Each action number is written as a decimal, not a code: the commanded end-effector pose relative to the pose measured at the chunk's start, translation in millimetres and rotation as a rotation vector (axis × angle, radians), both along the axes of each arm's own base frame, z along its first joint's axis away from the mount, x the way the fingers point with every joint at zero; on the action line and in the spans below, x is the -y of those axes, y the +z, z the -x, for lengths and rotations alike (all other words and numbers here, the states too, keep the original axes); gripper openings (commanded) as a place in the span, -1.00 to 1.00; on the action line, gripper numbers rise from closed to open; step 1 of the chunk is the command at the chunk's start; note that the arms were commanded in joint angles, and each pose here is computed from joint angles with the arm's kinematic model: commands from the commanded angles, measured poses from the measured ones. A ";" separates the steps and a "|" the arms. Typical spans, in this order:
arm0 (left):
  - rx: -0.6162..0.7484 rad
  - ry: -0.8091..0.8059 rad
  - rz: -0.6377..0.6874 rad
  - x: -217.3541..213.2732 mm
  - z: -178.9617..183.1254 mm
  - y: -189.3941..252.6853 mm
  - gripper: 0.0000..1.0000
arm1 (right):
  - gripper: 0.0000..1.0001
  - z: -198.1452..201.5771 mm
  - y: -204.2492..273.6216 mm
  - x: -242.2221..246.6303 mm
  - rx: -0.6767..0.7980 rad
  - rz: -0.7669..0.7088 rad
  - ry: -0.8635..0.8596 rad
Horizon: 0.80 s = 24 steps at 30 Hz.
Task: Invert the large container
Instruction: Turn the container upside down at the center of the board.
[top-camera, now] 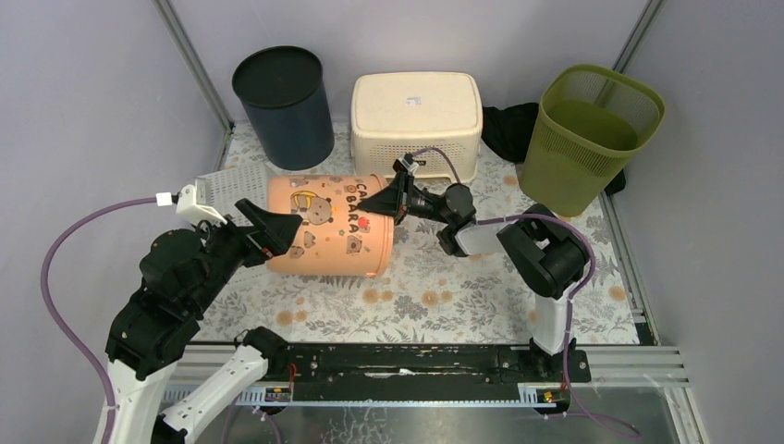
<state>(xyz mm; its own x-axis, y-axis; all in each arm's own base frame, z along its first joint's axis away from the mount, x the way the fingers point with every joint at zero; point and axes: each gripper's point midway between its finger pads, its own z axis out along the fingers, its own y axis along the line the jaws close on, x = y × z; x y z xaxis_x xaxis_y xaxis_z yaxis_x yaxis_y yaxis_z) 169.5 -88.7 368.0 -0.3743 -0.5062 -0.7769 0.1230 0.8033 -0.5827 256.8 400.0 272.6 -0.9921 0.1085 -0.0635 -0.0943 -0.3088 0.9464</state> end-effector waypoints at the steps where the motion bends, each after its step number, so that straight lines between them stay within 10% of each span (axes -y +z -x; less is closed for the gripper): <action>1: 0.018 -0.001 -0.009 -2.0 1.7 6.8 1.00 | -1.00 4.3 55.4 2.5 0.143 -0.183 -0.031; 24: 0.015 0.002 -0.002 -2.0 2.1 5.6 1.00 | -1.00 -11.9 44.9 -54.6 0.084 -0.251 -0.023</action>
<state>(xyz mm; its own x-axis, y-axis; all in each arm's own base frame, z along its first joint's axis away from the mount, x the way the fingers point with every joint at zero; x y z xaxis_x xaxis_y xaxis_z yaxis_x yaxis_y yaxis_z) 168.7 -88.3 368.8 -0.3746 -0.5065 -0.7766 0.1231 0.8030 -0.5831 281.2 457.2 277.3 -0.9909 0.1329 -0.0218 -0.0726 -0.3913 0.9174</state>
